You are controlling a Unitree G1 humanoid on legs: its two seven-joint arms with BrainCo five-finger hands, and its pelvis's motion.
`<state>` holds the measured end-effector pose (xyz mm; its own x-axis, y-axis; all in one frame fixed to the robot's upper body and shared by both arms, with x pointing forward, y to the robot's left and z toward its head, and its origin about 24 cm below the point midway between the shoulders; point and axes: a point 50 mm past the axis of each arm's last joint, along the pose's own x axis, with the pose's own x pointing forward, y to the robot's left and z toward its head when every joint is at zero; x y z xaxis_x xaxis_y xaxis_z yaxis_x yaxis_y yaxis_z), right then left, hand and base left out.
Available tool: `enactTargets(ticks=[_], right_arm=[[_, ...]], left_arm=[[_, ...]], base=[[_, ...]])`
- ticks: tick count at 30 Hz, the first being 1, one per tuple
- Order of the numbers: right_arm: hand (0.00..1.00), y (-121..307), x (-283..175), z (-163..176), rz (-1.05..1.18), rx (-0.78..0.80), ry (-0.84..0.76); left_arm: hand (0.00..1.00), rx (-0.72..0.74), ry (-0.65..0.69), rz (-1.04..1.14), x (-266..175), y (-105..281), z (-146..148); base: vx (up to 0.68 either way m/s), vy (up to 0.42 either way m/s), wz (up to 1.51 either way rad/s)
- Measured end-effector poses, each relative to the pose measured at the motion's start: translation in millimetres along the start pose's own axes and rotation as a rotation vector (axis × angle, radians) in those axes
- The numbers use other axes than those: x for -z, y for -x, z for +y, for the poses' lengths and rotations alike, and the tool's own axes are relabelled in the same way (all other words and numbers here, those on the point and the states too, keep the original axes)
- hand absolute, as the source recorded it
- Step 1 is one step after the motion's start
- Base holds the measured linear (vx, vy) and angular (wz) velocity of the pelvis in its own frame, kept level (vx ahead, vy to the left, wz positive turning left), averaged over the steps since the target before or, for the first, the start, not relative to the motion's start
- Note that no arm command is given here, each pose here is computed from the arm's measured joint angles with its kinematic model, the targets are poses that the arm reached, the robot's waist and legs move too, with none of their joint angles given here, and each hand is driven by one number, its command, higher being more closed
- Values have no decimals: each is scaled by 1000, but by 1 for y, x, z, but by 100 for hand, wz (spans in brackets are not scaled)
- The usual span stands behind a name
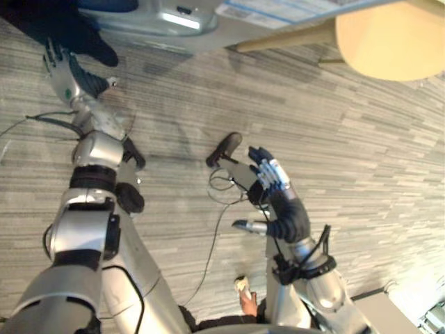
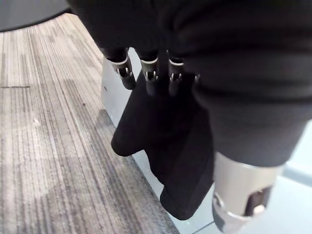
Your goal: Pick up the laundry basket with both hands and put the clothes into the washing machine.
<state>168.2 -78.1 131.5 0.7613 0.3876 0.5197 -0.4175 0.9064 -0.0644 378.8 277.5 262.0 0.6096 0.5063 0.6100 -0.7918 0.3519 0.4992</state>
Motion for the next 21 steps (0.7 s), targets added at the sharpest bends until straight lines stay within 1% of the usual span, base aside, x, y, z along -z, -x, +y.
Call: enactTargets(ticks=[4, 8, 9, 12, 15, 17, 21], right_arm=[[0, 1, 2, 0, 12, -4, 5], [0, 4, 5, -2, 31, -24, 25], [0, 4, 6, -2, 39, -29, 29], [0, 7, 11, -1, 64, -53, 30], [0, 16, 18, 3, 120, -68, 16], [0, 23, 22, 9, 157, -77, -11], [0, 28, 23, 10, 174, -73, -18]], left_arm=[[0, -25, 53, -24, -12, -11, 10], [0, -18, 118, -20, -16, -12, 10], [100, -12, 126, -23, -17, -12, 10], [100, -6, 183, -17, -19, -12, 10], [100, -23, 211, -41, -29, -15, 13], [100, -39, 213, -49, -33, -15, 13], [100, -58, 204, -36, -32, -14, 13]], base=[[-6, -18, -9], [-10, -11, -8], [-7, -12, -6], [-3, -8, -3], [-3, -14, -3], [-4, -39, -7], [0, -32, -9]])
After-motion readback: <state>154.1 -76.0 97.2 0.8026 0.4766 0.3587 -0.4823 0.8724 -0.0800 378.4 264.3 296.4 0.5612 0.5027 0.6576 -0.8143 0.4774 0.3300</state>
